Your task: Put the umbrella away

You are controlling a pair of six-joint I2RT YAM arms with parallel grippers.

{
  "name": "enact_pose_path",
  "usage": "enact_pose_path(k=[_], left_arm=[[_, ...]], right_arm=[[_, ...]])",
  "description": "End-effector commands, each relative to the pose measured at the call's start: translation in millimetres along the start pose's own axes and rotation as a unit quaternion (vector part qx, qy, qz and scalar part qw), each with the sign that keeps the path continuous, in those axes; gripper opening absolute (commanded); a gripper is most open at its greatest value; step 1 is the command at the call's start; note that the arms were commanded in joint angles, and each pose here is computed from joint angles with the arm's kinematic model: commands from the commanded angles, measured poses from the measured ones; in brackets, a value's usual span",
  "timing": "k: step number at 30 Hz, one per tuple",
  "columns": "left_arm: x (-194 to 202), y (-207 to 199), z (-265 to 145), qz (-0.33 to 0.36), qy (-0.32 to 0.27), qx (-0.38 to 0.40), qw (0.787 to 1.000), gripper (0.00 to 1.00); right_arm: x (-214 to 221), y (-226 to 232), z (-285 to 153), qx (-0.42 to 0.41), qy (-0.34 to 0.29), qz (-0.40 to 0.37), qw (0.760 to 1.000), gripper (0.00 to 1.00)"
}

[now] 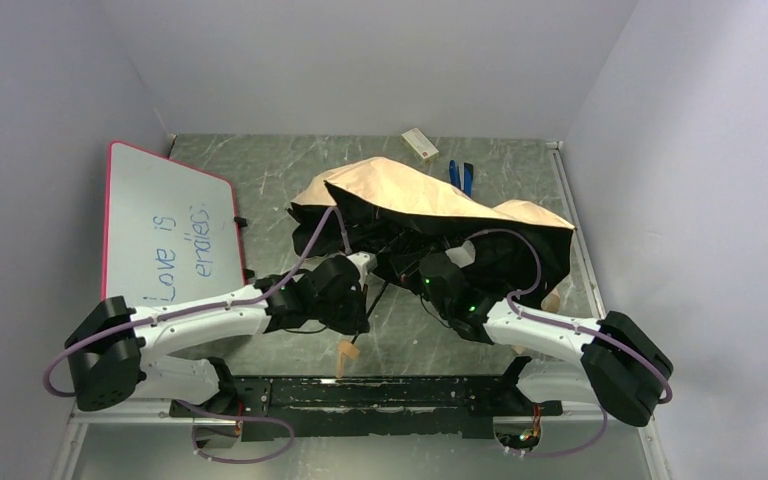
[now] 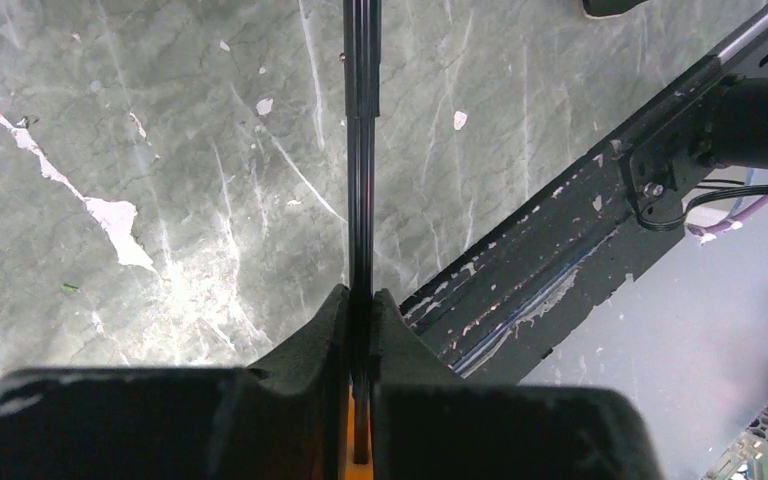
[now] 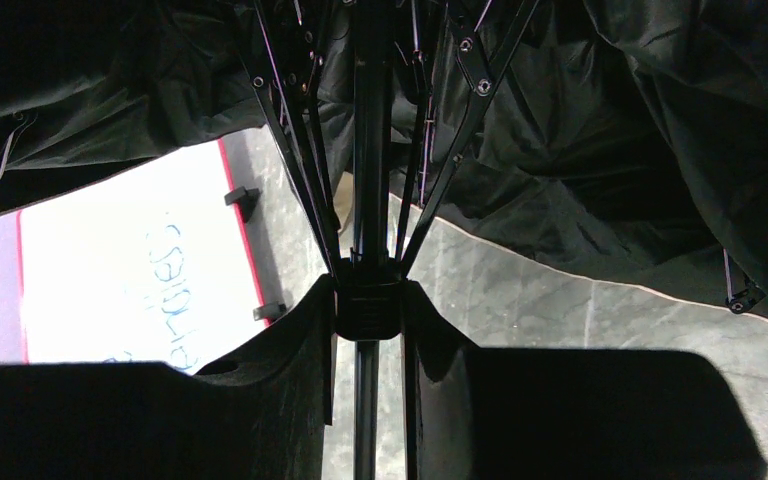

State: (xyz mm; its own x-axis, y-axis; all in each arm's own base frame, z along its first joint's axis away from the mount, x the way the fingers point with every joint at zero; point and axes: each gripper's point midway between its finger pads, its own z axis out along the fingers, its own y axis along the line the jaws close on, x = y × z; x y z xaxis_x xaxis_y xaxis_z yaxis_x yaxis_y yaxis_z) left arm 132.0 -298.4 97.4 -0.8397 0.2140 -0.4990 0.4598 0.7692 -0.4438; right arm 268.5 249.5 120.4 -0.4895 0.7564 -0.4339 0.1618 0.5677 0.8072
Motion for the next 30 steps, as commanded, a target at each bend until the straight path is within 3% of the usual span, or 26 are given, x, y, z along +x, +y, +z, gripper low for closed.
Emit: enact_pose_path(k=[1,8,19,30], left_arm=[[-15.7,1.7,9.8,0.003,-0.020,-0.025,0.999,0.05],[-70.7,-7.3,26.2,0.004,-0.087,-0.051,0.995,0.05],[-81.4,-4.0,46.4,0.003,-0.098,-0.066,0.993,0.05],[-110.4,-15.7,25.2,-0.009,-0.160,-0.042,0.986,0.05]], right_arm=[[-1.9,-8.4,-0.4,0.013,0.002,-0.012,1.000,0.00],[36.4,-28.4,-15.6,0.025,0.061,-0.010,0.998,0.00],[48.0,-22.0,-23.8,0.009,0.083,0.013,0.996,0.00],[74.6,-15.9,-24.4,0.002,0.117,0.012,0.993,0.00]])
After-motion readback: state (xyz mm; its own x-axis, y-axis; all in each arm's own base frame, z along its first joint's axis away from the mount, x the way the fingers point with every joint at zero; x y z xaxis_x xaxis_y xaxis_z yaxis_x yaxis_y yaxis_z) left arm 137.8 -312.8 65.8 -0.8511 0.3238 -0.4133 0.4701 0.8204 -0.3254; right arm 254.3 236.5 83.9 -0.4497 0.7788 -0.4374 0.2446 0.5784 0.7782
